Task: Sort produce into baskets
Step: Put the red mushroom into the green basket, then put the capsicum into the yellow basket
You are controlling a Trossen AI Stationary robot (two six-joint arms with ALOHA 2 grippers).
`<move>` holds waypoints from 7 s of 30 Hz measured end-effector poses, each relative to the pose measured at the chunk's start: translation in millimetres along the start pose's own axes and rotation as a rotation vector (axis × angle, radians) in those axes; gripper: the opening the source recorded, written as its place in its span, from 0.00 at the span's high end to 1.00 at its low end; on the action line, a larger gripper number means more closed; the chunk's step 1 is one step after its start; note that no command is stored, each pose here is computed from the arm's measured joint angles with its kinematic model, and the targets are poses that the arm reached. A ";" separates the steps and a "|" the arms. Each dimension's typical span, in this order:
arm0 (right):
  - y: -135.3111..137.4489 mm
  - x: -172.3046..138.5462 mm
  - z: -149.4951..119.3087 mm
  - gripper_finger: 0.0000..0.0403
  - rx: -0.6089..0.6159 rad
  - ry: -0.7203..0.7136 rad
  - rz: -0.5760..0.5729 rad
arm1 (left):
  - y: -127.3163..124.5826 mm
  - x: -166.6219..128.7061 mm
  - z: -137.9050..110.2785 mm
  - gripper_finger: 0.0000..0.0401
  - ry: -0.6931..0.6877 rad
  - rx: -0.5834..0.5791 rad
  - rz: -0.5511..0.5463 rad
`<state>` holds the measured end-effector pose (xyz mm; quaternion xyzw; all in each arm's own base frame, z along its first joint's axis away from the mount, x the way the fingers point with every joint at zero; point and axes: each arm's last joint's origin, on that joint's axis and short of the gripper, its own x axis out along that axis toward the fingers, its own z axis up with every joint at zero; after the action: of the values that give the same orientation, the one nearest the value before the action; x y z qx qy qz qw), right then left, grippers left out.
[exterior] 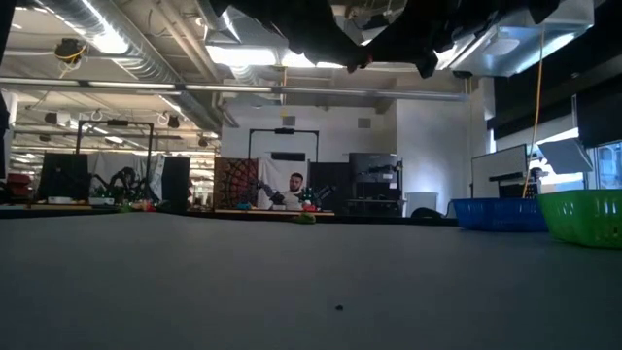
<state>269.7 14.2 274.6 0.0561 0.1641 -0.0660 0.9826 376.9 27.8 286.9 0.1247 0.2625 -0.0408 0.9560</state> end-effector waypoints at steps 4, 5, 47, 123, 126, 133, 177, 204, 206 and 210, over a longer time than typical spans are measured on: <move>0.2 0.0 -0.1 0.97 -0.016 0.001 0.006 | -0.1 0.1 -0.2 0.85 0.001 -0.009 0.000; 0.2 0.0 -0.2 0.97 -0.017 0.001 0.006 | 0.0 0.1 -0.1 0.85 0.000 -0.002 0.000; 26.4 -115.2 -57.4 0.98 0.339 0.667 -0.137 | -12.5 -27.6 -33.4 0.49 0.221 -0.194 -0.048; 32.6 -87.2 -71.1 0.46 0.201 0.167 -0.282 | 208.7 58.1 -173.3 0.49 0.518 -0.533 0.321; 32.6 -87.2 -71.1 0.46 0.202 0.167 -0.282 | 210.9 59.6 -180.7 0.49 0.535 -0.514 0.314; 32.7 -87.1 -71.0 0.46 0.211 0.165 -0.281 | 213.9 60.6 -190.9 0.54 0.551 -0.488 0.277; 32.7 -87.1 -70.9 0.46 0.212 0.165 -0.281 | 182.2 25.9 -136.2 0.90 0.587 -0.404 0.110; 34.5 -86.0 -67.5 0.46 0.203 0.137 -0.262 | 75.1 24.9 -12.1 0.89 0.269 -0.203 0.003; 34.7 -85.9 -67.2 0.46 0.205 0.134 -0.261 | 69.0 27.3 -6.5 0.89 0.238 -0.197 -0.001; 35.1 -85.7 -66.3 0.46 0.204 0.127 -0.256 | 59.7 31.3 3.4 0.89 0.174 -0.192 -0.004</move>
<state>173.7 67.1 243.7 0.1384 0.2239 -0.2031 0.9431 414.0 84.2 286.7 0.0354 0.3474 -0.0064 0.9370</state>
